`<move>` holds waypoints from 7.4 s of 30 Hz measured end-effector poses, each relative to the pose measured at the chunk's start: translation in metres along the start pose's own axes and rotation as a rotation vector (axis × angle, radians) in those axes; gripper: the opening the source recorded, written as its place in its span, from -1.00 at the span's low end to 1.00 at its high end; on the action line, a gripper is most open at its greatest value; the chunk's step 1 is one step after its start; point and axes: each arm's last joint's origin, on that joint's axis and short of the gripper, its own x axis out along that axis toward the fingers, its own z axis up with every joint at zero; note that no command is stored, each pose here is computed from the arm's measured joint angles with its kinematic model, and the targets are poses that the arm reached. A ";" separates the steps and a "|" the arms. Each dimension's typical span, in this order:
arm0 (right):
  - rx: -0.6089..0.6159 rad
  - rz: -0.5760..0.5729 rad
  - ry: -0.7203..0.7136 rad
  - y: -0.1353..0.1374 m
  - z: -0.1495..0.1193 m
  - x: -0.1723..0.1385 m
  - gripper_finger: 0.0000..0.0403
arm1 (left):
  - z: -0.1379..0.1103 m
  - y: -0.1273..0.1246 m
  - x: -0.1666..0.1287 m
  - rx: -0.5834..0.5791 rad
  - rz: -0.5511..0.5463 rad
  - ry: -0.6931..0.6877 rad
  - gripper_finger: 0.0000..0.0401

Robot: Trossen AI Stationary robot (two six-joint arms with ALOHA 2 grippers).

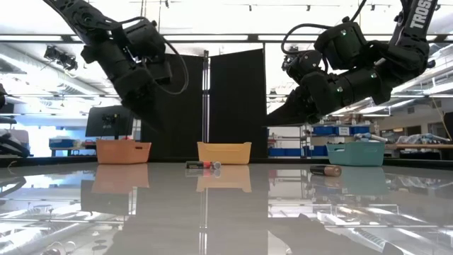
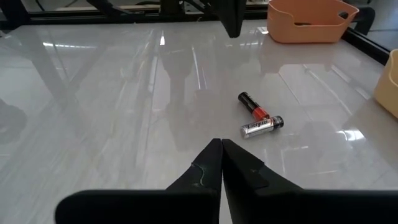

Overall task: Sort batteries
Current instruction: Put the red battery into the orange bin, then put the gold battery into the yellow bin

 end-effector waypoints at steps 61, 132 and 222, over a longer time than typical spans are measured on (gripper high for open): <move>0.019 -0.007 0.032 -0.002 -0.003 0.000 -0.97 | 0.012 -0.006 0.090 0.084 0.033 0.060 -0.76; -0.008 -0.055 0.024 -0.003 -0.003 0.000 -0.96 | -0.054 0.156 -0.009 -0.604 0.639 0.033 -0.71; 0.774 -0.185 0.879 0.068 0.048 0.014 -0.54 | 0.032 0.032 0.066 0.292 0.151 -0.502 -0.97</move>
